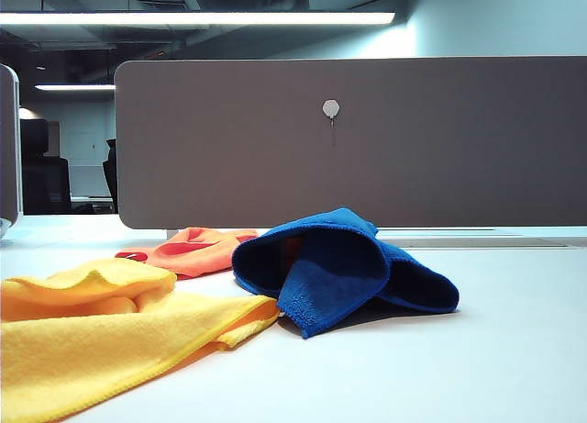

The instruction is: Pick up a rag that is the same color as the top surface of the Rubik's Cube and cover the cube with it.

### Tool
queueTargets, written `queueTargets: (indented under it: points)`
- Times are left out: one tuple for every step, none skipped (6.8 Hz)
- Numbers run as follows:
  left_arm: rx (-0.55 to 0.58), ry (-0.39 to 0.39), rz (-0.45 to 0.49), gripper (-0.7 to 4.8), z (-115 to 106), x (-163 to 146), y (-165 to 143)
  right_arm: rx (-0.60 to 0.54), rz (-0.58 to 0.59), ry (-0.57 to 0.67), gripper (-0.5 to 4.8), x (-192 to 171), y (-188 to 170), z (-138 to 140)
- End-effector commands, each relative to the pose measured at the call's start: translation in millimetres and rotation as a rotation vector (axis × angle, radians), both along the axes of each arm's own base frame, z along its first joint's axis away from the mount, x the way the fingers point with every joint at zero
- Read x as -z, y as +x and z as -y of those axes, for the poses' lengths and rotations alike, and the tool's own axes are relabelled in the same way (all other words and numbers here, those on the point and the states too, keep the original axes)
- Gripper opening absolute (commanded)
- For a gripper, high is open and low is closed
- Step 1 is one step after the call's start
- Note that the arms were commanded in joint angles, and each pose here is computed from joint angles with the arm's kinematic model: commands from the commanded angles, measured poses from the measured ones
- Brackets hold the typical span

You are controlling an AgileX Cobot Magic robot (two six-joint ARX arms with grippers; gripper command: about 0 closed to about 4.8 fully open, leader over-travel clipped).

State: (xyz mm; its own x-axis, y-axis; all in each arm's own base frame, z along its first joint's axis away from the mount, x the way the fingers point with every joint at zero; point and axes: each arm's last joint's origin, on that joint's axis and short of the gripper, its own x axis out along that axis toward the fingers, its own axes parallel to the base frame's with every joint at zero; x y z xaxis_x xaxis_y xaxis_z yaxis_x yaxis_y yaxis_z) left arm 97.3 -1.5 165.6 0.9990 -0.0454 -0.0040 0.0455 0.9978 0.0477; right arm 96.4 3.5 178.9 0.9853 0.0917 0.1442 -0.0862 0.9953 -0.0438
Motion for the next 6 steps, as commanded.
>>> queueTargets:
  points:
    - [0.005, -0.019, 0.012, -0.05, 0.2, -1.5, 0.0, 0.018, 0.009, 0.001, -0.05, -0.9, -0.1, 0.6]
    - [0.005, -0.042, 0.009, -0.05, 0.2, -1.3, 0.0, 0.094, 0.003, 0.012, -0.05, -0.3, 0.0, 2.8]
    - [0.005, -0.041, 0.009, -0.05, 0.2, -1.3, 0.0, 0.111, 0.002, 0.014, -0.05, -0.2, 0.0, 3.3]
    - [0.005, -0.041, 0.009, -0.05, 0.2, -1.3, 0.0, 0.106, -0.016, 0.012, -0.05, 1.5, 0.3, 3.2]
    - [0.005, -0.041, 0.009, -0.05, 0.2, -1.2, 0.0, 0.069, -0.030, 0.007, -0.05, 2.9, 0.5, 2.1]
    - [0.005, -0.041, 0.007, -0.05, 0.2, -1.1, 0.0, 0.049, -0.028, 0.004, -0.05, 2.7, 0.4, 1.5]
